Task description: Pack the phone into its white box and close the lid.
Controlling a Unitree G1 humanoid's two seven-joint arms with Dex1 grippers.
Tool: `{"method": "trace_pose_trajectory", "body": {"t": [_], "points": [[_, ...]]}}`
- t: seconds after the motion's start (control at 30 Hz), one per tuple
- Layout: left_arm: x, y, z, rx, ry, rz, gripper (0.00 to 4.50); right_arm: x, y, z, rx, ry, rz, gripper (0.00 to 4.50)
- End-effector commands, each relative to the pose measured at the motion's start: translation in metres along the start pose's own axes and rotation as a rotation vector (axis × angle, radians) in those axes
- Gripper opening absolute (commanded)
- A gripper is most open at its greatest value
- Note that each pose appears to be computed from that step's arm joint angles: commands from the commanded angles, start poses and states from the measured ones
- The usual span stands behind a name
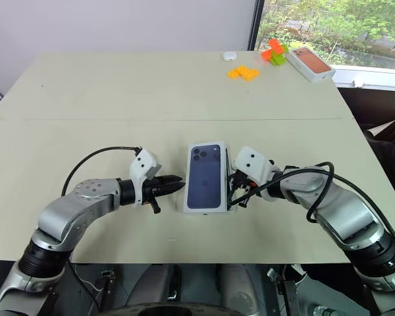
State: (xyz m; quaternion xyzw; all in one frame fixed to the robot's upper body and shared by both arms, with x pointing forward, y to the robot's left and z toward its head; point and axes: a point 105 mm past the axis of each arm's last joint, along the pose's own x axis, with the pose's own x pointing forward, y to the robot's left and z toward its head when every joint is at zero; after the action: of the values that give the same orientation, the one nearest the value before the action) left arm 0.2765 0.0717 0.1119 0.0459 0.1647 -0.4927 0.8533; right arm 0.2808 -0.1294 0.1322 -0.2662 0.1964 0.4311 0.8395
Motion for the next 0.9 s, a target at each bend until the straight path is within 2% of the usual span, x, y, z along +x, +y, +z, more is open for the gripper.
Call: {"method": "trace_pose_trajectory", "body": {"t": [0.03, 0.3, 0.47, 0.63, 0.8, 0.9], "points": [[0.001, -0.01, 0.014, 0.03, -0.038, -0.036, 0.91, -0.002, 0.003, 0.014, -0.047, -0.045, 0.0, 0.0], [0.0, -0.01, 0.019, 0.011, -0.072, -0.036, 0.91, -0.002, 0.001, 0.017, -0.055, -0.054, -0.015, 0.0], [-0.022, 0.022, 0.023, 0.009, -0.09, 0.105, 0.91, -0.005, -0.005, 0.015, -0.061, -0.045, -0.035, 0.0], [-0.031, 0.039, 0.01, 0.026, -0.021, 0.176, 0.91, -0.005, -0.007, 0.014, -0.063, -0.043, -0.043, 0.0], [-0.023, 0.037, 0.0, 0.039, 0.024, 0.159, 0.91, -0.003, -0.007, 0.014, -0.066, -0.044, -0.042, 0.0], [-0.005, 0.026, -0.004, 0.048, 0.051, 0.114, 0.91, -0.001, -0.005, 0.014, -0.078, -0.039, -0.04, 0.0]]}}
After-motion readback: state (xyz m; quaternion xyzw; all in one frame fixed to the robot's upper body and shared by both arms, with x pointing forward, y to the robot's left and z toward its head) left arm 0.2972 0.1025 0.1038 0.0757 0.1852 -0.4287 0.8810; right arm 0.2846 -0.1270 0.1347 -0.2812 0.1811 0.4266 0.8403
